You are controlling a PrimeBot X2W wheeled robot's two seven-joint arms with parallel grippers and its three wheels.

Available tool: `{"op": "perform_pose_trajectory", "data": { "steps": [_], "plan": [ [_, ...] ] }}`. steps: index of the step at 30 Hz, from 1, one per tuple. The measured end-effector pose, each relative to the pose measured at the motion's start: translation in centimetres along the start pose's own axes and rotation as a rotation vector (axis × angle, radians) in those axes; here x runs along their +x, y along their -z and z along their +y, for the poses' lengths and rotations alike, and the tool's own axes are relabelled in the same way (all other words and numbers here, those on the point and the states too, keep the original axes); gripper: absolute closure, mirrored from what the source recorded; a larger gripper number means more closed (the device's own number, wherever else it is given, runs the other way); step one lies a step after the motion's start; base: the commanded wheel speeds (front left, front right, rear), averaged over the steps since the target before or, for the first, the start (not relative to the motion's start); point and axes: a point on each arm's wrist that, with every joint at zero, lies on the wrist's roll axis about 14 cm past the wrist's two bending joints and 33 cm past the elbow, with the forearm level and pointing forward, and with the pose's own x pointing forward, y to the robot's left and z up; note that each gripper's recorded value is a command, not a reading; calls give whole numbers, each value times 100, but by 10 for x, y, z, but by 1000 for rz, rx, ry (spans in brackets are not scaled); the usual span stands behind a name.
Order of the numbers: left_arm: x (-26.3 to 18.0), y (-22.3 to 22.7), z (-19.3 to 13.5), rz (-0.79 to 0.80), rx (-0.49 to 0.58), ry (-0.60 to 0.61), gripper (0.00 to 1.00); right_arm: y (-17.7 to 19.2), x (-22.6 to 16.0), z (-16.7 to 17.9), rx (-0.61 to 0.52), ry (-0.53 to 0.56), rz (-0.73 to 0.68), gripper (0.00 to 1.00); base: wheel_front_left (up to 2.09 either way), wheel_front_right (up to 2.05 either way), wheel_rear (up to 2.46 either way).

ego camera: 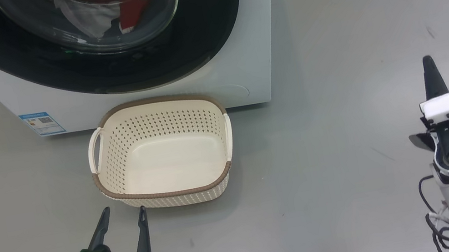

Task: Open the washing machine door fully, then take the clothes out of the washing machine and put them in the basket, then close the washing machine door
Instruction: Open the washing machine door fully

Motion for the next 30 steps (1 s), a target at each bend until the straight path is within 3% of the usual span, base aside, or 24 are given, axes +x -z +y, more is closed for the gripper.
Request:
{"op": "perform_pose_trajectory", "data": {
  "steps": [9, 30],
  "plan": [
    [10, -3, -1, -8, -6, 14, 0, 1, 45, 32, 69, -53, 30, 100, 0, 0, 0],
    [19, 15, 24, 49, -53, -67, 0, 41, 131, 90, -41, -181, 227, 100, 0, 0, 0]
  ]
}}
